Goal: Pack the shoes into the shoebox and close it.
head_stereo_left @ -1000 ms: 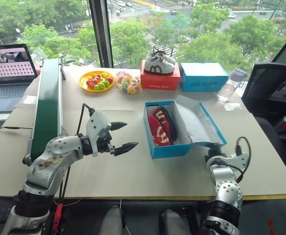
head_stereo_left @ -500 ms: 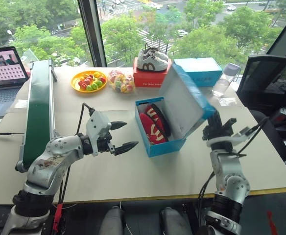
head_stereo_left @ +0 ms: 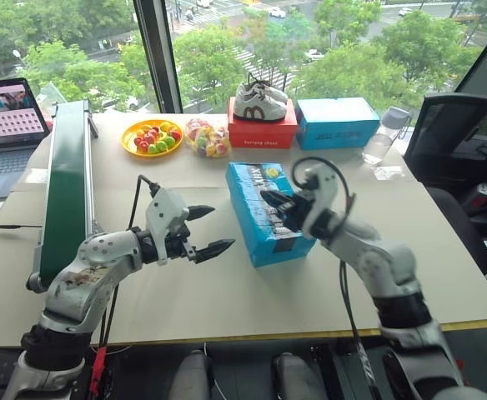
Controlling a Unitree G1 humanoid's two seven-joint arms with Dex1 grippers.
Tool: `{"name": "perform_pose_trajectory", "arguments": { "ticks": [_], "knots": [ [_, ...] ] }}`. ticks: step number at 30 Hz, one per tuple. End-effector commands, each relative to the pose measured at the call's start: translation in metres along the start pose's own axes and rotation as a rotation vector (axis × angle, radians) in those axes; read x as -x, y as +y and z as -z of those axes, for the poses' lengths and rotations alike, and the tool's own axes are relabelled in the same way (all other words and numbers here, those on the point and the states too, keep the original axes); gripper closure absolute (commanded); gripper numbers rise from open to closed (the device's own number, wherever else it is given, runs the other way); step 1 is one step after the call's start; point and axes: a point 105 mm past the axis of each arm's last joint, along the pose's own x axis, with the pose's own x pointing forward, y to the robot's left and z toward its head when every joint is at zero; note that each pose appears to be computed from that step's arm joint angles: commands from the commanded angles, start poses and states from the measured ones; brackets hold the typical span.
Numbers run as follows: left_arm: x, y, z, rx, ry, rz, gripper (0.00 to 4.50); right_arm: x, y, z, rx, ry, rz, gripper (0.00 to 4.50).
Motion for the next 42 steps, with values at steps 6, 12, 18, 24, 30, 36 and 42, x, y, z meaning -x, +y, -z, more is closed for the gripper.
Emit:
{"name": "perform_pose_trajectory", "arguments": {
  "ticks": [6,12,18,24,30,36,42],
  "knots": [
    [0.004,0.000,-0.013,-0.044,-0.038,-0.042,0.00,-0.030,-0.034,0.073,0.345,0.368,0.087,4.48],
    [0.010,0.011,-0.010,-0.038,-0.040,-0.159,0.00,-0.027,-0.049,0.090,0.336,0.442,0.129,4.48],
    [0.027,0.056,0.000,0.122,-0.126,-0.511,0.00,-0.014,-0.048,-0.019,-0.059,-0.029,0.101,4.48],
    [0.062,0.093,0.039,0.193,-0.060,-0.900,0.00,0.073,-0.123,-0.067,-0.150,-0.268,0.398,4.48],
    [0.077,0.100,0.059,0.312,-0.066,-1.066,0.00,0.131,-0.179,-0.010,0.254,0.045,0.742,4.48],
    [0.075,0.100,0.054,0.251,-0.074,-1.080,0.00,0.143,-0.184,0.024,0.345,0.128,0.769,4.48],
    [0.075,0.099,0.054,0.285,-0.101,-1.096,0.00,0.143,-0.187,0.031,0.332,0.111,0.791,4.48]
  ]
}}
